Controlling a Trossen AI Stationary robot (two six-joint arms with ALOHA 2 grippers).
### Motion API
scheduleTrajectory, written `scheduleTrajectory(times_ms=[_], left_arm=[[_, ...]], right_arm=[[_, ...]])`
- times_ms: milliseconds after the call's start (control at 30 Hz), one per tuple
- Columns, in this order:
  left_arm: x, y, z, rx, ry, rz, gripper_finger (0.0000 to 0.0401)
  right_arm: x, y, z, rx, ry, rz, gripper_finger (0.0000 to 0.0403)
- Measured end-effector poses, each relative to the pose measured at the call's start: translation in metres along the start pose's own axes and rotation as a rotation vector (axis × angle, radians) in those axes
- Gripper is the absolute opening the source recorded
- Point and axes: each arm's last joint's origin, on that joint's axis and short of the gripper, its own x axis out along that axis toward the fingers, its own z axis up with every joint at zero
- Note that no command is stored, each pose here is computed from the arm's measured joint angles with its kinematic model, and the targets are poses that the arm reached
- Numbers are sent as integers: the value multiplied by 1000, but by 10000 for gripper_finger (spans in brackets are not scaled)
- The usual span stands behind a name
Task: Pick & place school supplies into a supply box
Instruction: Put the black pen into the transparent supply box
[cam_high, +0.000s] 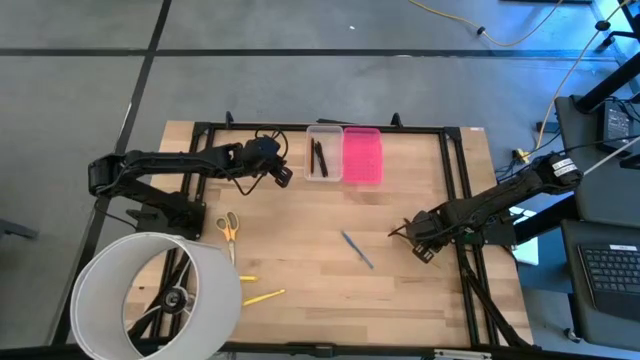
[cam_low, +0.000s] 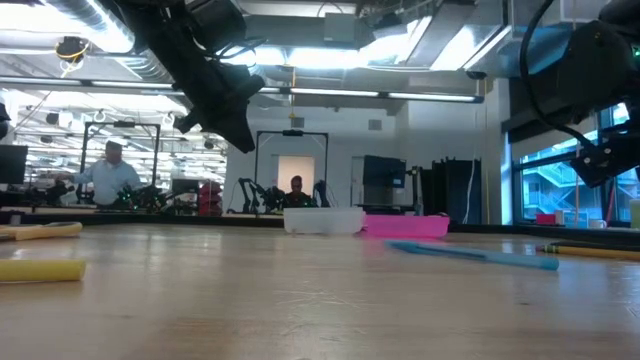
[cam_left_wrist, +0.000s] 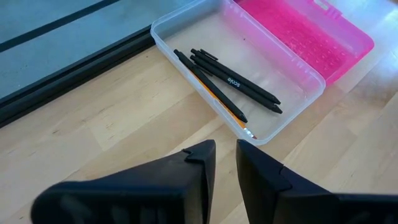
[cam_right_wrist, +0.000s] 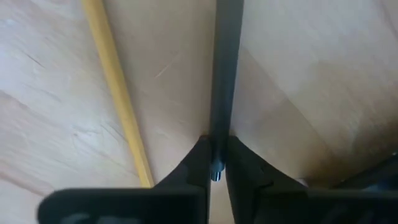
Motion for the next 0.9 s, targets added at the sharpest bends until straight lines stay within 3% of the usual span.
scheduleTrajectory(times_ms=[367,567,733,900], left_arm=[[0,0,0,0,0,0,56],[0,0,0,0,0,0,57],[0,0,0,0,0,0,55],[0,0,0,0,0,0,58]], right_arm=[[-11,4,1,1,-15,-40,41],[-38,22,6,-10,-53,34,36],[-74,42,18,-21,-216,132,40],[-123,54,44,-10,-486,231,38]])
